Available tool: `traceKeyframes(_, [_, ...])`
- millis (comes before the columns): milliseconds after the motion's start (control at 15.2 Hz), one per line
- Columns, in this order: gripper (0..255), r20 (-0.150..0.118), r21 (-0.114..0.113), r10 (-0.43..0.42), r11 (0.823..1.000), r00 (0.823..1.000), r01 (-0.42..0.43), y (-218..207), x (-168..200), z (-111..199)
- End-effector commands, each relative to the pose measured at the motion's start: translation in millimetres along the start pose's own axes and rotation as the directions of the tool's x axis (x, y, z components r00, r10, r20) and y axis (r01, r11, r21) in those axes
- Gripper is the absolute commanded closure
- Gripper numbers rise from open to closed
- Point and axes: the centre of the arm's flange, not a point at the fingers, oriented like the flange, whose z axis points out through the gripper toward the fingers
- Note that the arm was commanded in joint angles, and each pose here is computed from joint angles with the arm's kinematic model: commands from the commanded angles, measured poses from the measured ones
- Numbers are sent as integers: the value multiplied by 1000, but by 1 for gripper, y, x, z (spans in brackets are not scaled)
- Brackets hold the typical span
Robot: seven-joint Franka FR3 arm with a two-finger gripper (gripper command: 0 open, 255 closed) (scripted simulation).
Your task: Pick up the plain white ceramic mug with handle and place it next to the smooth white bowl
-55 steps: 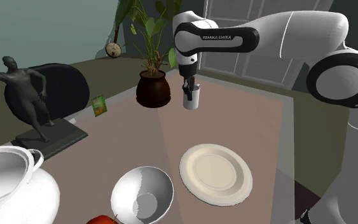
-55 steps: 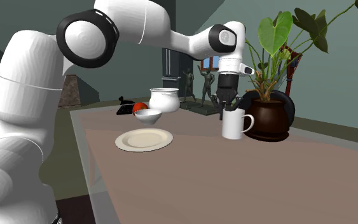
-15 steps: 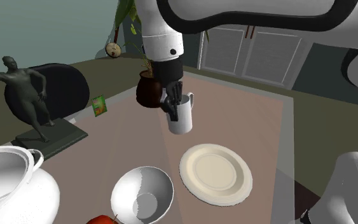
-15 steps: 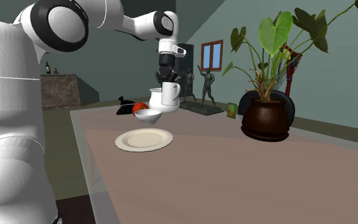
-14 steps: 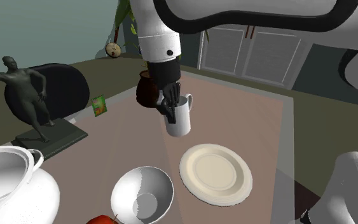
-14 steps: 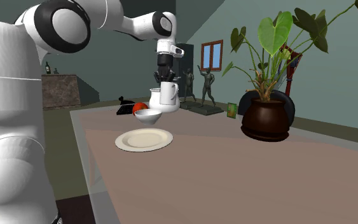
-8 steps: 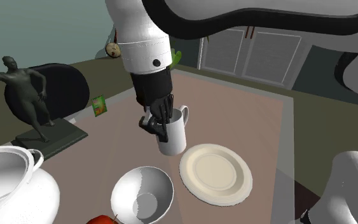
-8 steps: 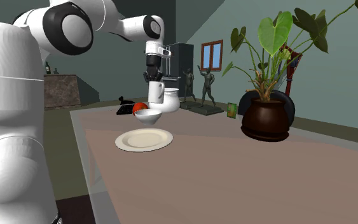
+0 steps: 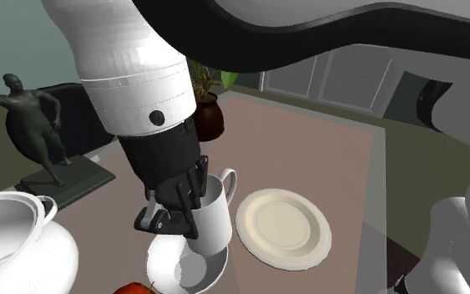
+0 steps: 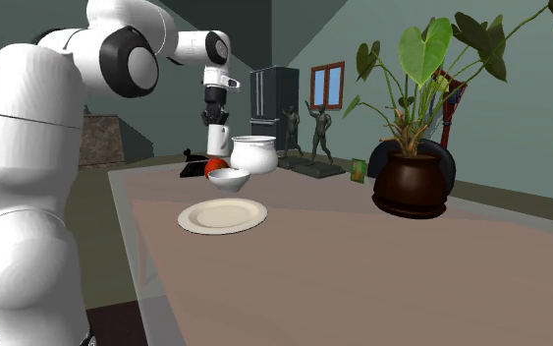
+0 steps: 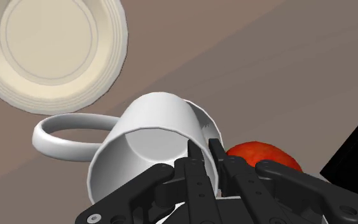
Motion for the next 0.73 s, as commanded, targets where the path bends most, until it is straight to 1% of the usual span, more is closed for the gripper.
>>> traceKeyframes(0, [255,0,0,2,1000,1000,-2,-26,-4,0])
traceKeyframes(660, [255,0,0,2,1000,1000,-2,-157,-12,-2])
